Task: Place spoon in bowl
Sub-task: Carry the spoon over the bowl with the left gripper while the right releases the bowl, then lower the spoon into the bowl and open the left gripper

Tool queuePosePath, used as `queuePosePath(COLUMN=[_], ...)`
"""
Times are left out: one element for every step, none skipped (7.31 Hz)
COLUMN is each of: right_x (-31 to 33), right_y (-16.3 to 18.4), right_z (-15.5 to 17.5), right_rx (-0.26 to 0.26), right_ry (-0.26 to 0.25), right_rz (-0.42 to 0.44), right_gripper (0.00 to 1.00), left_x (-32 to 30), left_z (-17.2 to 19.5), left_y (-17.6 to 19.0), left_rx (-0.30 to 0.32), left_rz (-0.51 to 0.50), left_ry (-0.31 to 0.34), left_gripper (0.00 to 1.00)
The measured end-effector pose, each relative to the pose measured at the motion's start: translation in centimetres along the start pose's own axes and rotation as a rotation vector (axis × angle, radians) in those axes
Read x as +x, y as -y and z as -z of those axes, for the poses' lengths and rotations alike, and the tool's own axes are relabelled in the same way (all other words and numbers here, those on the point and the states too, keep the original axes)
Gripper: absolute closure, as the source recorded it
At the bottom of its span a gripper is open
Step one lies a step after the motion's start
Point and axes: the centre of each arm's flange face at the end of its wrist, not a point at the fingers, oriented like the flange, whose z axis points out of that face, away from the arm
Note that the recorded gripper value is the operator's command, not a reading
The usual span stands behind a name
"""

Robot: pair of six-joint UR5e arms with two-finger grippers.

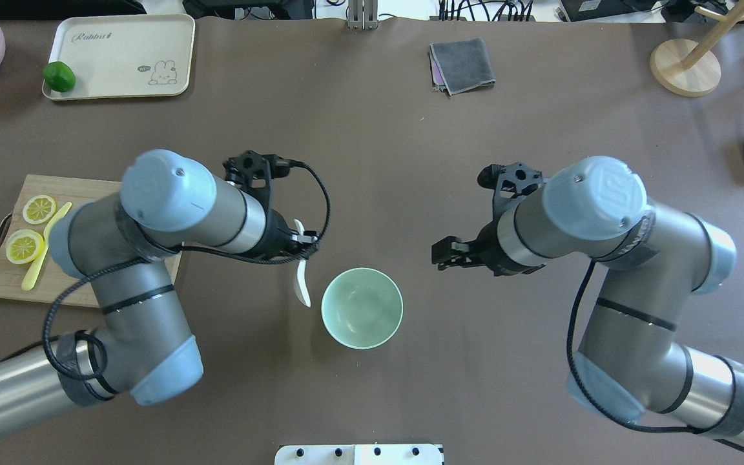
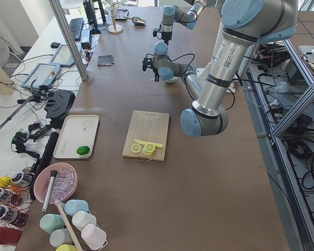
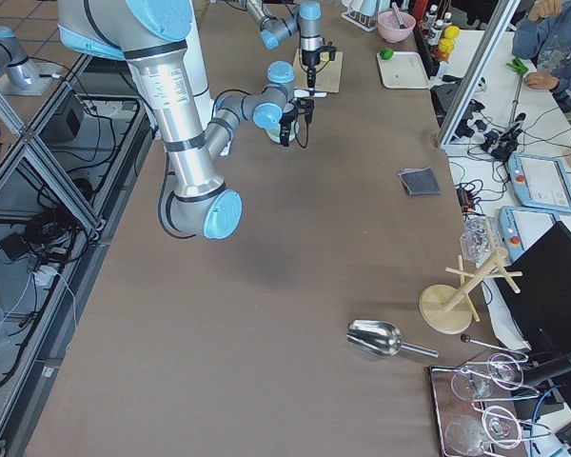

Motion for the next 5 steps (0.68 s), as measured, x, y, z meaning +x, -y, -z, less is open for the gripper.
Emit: queuePosePath(right_x=[3.4, 6.1, 8.1, 9.3, 10.4], right_y=[1.8, 2.9, 3.5, 3.9, 4.1], right_z=[1.4, 2.2, 2.7, 3.0, 3.2], right_rx=[-0.002, -0.001, 0.002, 0.005, 0.008], right_ry=[-0.015, -0.034, -0.049, -0.059, -0.069], right_rz=[0.017, 0.03, 0.032, 0.027, 0.019], right_gripper=[0.0, 0.0, 0.0, 0.0, 0.0], left_x=[3.6, 5.7, 6.3, 6.1, 4.9], left_z=[-0.9, -1.4, -1.8, -1.7, -1.2], left_y=[-2.1, -3.1, -3.5, -3.2, -1.8], left_rx=[0.007, 0.007, 0.007, 0.013, 0.029], left_rz=[-0.001, -0.007, -0.012, -0.027, -0.063], left_ry=[-0.027, -0.042, -0.044, -0.039, -0.027], left_gripper=[0.19, 0.03, 0.02, 0.02, 0.02])
